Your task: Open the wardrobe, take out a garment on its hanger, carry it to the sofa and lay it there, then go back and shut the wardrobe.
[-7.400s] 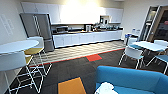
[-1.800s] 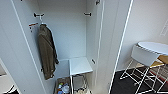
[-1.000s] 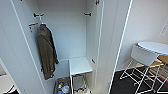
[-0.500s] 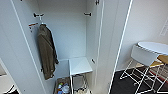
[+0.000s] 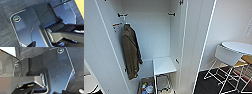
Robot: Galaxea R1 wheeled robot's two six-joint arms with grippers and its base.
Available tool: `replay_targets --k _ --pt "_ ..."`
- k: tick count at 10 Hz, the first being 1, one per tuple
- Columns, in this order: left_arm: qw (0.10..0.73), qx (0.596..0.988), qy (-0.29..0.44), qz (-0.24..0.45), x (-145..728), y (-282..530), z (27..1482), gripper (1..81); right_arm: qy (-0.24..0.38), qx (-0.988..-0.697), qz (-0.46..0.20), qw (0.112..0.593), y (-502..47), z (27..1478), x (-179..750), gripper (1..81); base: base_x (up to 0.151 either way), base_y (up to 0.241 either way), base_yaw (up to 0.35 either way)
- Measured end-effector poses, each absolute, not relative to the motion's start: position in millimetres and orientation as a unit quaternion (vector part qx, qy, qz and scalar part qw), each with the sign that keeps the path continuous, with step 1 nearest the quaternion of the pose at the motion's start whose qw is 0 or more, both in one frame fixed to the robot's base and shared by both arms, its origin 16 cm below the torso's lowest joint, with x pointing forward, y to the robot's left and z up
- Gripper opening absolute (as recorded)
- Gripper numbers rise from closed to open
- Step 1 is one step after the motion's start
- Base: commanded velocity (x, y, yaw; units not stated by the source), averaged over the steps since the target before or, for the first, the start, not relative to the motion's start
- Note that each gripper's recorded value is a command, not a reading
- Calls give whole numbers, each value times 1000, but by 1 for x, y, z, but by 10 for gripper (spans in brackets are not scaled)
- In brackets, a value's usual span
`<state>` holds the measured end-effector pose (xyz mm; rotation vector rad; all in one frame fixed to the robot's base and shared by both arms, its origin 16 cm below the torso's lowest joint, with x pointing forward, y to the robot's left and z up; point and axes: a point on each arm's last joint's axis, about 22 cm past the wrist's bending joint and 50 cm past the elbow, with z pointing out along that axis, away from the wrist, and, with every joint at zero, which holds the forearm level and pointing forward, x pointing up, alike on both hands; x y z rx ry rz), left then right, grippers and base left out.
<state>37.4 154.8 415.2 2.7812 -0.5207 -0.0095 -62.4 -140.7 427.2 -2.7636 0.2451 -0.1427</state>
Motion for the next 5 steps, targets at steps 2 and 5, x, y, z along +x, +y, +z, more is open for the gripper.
replay_targets --k 2,5 --pt "155 971 -180 1 41 154 415 811 87 -978 -53 182 -139 427 -59 811 0 0 0" --pt "157 971 -180 -5 32 153 415 811 87 -978 -52 184 -136 428 -59 811 24 0 0"
